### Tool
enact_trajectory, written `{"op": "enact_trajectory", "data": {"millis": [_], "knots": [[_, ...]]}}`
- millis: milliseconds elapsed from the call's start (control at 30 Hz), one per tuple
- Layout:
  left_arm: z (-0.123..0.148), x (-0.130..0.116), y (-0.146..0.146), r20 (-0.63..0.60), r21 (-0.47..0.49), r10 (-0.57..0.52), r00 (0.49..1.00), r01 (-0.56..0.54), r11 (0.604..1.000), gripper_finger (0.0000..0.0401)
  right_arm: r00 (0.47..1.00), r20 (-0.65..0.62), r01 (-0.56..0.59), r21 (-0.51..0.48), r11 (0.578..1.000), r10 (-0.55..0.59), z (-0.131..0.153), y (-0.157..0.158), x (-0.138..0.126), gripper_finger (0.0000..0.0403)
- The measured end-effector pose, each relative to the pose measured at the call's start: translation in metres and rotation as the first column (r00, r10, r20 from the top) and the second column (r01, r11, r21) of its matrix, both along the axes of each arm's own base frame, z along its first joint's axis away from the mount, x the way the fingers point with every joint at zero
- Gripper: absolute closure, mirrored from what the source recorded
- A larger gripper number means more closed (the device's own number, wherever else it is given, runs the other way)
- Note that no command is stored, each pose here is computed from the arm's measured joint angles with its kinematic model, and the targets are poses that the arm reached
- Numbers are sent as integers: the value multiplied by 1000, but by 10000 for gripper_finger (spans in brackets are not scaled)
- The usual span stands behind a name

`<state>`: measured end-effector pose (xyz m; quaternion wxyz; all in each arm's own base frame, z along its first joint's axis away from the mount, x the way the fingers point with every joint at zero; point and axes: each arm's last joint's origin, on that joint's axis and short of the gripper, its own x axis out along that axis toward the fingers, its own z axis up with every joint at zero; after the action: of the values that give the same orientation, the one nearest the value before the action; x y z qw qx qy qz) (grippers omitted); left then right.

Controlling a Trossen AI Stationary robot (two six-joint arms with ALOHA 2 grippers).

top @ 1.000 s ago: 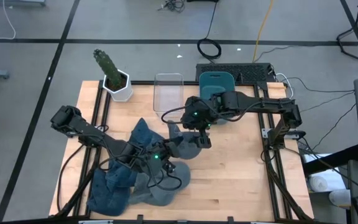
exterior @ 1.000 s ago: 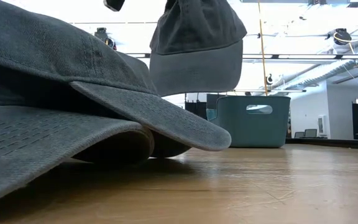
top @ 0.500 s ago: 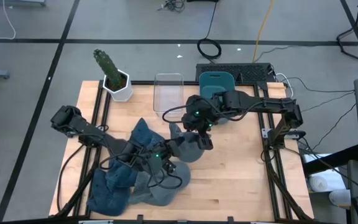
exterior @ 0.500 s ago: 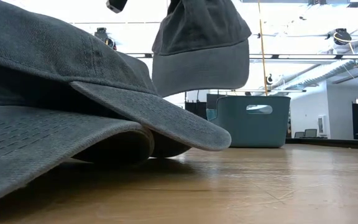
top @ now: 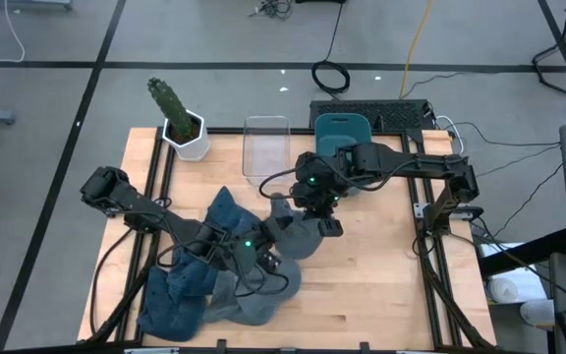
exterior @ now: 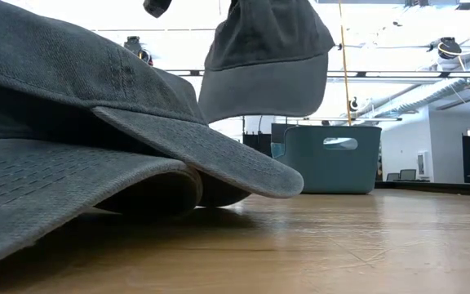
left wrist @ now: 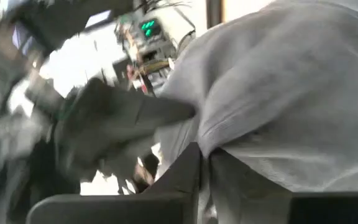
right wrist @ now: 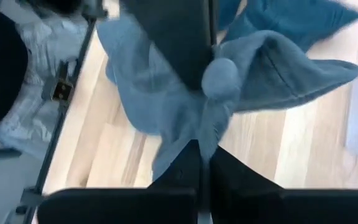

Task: Pick & Place hat
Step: Put the top gray cap into the blue bin

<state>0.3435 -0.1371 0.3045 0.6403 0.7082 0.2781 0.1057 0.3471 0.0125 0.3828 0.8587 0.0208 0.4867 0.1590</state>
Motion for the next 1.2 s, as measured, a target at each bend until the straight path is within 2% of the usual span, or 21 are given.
{"op": "enact_trajectory", "data": {"millis": [67,133,467,700,800,867,1033,1100,1133,1200], "knots": [[7,2,-1,165,-188,44,985,-13,982,334,1000,-3,2,1,1000,-2,0,0,0,401],[12,3,-2,267,-302,93,959,-8,953,309,1000,-11,3,2,1000,-3,0,0,-1,402],[36,0,-8,438,-543,287,852,-4,840,156,1000,-23,10,-11,1000,-10,1,0,-4,402],[45,-17,-13,452,-620,342,824,15,785,94,998,-34,57,-114,992,-61,10,-3,-20,403],[56,-33,-4,438,-687,368,820,42,725,80,997,14,79,-152,985,-78,23,-4,-33,403],[63,-47,5,400,-744,370,838,62,666,74,995,62,89,-164,982,-79,33,-5,-41,403],[82,-85,36,256,-880,303,918,92,466,69,976,210,114,-224,968,-66,61,-8,-68,403],[91,-97,46,233,-913,259,937,119,391,72,959,279,122,-253,960,-48,74,-9,-82,403],[96,-103,51,230,-921,238,944,132,367,74,947,319,129,-257,958,-42,80,-10,-88,403],[104,-115,59,241,-926,223,945,155,343,78,912,408,156,-256,954,-40,93,-15,-98,403]]}}
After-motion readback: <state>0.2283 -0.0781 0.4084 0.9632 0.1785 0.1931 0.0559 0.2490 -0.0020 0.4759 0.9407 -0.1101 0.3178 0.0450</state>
